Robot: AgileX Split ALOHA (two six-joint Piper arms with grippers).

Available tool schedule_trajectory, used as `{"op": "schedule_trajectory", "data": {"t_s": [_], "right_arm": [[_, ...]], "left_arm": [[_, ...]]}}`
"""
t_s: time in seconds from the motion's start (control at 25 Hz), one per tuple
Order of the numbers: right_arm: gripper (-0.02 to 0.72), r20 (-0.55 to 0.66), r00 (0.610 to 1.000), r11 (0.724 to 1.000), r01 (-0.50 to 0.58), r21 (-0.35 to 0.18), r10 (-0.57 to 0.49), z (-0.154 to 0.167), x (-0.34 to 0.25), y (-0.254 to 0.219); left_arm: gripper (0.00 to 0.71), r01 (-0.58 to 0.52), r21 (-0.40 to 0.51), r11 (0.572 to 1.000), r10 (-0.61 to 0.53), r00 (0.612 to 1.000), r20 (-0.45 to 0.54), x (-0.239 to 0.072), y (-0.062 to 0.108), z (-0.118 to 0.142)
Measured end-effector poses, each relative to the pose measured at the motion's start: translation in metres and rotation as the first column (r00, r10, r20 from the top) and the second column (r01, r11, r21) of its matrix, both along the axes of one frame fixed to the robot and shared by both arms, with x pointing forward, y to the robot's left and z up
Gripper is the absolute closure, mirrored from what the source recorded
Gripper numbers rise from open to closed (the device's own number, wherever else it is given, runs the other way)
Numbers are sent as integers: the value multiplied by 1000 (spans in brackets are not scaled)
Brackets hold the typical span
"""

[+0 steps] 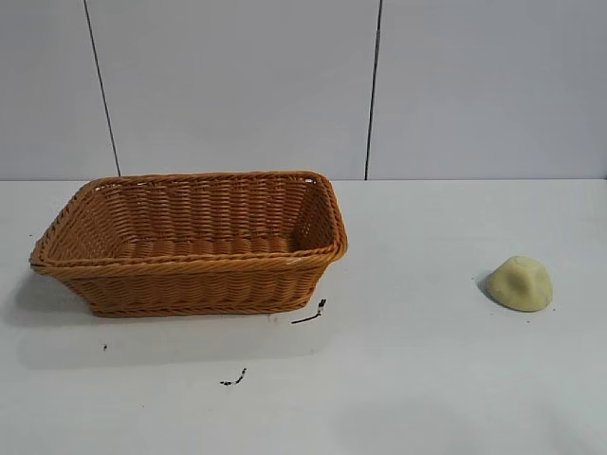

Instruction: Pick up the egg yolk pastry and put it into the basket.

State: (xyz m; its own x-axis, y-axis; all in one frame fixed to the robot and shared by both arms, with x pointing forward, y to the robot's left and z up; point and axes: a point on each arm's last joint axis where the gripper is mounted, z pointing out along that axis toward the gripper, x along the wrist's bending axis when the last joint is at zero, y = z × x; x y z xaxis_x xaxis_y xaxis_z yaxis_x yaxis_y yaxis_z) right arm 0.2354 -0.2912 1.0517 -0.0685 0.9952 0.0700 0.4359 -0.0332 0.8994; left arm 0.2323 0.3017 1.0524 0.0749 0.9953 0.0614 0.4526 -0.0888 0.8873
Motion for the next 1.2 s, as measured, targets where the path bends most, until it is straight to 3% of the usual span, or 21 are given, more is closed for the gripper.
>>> {"op": "schedule_trajectory", "data": {"t_s": [0.52,0.72,1.0,1.2], "right_arm": [[10,-3,1000,1000,0,0,0,0,1,0],[10,-115,993,1000,0,-1,0,14,23,0],[10,-347,937,999,36,33,-23,49,95,1],[10,-499,866,999,47,13,-34,51,165,1]], "left_arm": [[14,0,0,1000,0,1000,0,0,0,0],[14,0,0,1000,0,1000,0,0,0,0],[14,0,0,1000,0,1000,0,0,0,0],[14,0,0,1000,0,1000,0,0,0,0]]}}
